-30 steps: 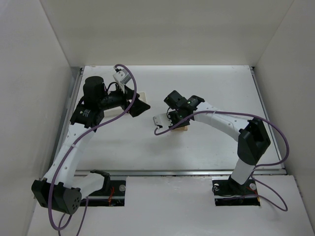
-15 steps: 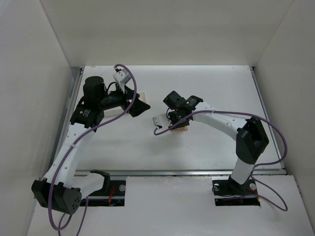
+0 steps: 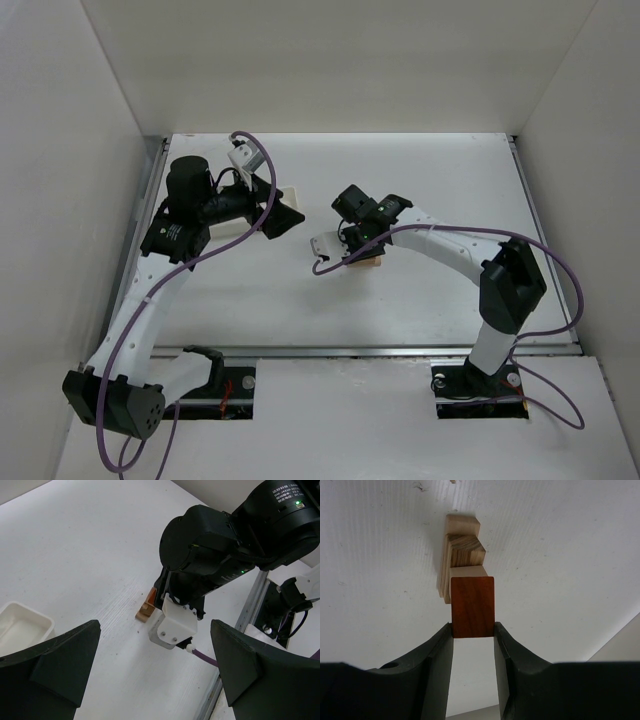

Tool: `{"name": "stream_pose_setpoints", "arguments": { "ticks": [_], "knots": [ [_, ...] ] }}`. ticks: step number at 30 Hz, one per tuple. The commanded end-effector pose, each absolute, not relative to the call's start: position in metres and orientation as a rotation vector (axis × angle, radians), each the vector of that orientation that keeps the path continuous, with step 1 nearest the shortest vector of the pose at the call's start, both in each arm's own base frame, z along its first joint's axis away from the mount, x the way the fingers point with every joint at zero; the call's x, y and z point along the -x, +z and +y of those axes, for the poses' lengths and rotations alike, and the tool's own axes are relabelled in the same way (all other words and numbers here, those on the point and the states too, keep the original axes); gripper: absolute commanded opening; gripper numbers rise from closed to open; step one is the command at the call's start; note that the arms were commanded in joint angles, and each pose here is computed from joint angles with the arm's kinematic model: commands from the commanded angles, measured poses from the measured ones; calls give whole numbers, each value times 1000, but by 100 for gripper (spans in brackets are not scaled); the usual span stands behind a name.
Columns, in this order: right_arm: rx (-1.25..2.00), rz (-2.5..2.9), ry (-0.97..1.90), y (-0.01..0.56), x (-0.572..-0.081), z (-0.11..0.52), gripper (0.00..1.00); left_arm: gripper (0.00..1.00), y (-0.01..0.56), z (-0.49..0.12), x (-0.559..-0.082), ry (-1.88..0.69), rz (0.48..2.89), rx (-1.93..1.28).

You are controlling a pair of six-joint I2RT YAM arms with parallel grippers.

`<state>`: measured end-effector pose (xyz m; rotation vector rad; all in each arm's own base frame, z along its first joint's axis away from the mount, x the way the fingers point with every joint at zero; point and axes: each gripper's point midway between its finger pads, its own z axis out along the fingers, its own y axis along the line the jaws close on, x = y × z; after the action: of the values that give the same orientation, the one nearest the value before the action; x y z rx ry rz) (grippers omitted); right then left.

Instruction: Build the wood block tower

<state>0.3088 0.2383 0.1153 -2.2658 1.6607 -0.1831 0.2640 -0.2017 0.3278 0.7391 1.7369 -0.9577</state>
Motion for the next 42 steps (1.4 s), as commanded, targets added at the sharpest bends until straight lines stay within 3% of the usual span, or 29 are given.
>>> {"name": "stream_pose_setpoints", "arguments": {
  "ticks": [1,12,42],
  "knots": [
    [2222,1636,-198,128,-315,247,18,91,350,-203,-258,-958,1643,-770],
    [2180,1645,-222,135,-319,248,44,91,350,-203,-258,-958,1643,-770],
    [2175,1638,-264,132,-325,251,45,91,345,-202,-257,-957,1657,-774]
  ]
}}
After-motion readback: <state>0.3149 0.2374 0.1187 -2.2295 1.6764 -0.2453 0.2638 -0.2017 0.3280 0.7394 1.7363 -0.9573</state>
